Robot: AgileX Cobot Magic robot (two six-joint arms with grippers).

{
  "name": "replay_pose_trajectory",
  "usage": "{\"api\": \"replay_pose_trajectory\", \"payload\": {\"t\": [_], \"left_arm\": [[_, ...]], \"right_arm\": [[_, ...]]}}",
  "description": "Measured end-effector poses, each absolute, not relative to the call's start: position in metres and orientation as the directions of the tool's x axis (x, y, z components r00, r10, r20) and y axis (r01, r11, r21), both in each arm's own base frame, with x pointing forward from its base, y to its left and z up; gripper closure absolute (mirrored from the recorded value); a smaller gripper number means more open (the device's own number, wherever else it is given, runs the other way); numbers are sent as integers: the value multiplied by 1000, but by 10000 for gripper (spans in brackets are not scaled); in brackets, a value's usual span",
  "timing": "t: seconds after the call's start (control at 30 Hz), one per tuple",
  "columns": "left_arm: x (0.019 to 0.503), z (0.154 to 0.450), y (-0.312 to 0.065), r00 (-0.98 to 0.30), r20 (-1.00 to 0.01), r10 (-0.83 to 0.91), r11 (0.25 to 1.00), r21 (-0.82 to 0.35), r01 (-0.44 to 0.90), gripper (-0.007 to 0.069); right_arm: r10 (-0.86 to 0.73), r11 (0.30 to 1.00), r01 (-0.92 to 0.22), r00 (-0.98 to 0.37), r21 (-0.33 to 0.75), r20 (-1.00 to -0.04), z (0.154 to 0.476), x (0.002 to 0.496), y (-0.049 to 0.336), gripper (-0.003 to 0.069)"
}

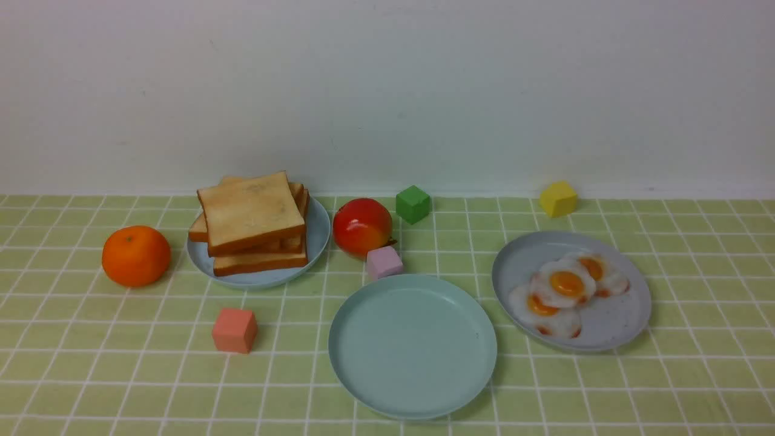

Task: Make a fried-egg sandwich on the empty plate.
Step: Use the left arm to grab a slice of bread

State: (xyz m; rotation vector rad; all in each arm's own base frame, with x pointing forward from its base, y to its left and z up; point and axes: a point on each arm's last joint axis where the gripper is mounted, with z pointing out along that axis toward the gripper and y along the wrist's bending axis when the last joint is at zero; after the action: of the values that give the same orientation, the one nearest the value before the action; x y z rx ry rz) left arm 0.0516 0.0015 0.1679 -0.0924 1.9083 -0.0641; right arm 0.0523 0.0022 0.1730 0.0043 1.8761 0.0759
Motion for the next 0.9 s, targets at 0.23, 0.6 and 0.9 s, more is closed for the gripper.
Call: {"api": "replay_pose_trajectory", "payload": {"t": [0.23,0.6,0.9], "left_arm": [[52,168,1,-331,-939,-96,995,-90,-33,482],[52,168,1,-331,-939,-96,995,-90,-33,482],[52,168,1,-331,-939,-96,995,-90,-33,482]], "right_arm": [[41,998,-36,-302,55,-952,173,52,2,417],[-7,999,-35,-300,4,-954,173,52,1,417],[-104,995,-33,-295,-99,-950,173,52,-2,417]]}}
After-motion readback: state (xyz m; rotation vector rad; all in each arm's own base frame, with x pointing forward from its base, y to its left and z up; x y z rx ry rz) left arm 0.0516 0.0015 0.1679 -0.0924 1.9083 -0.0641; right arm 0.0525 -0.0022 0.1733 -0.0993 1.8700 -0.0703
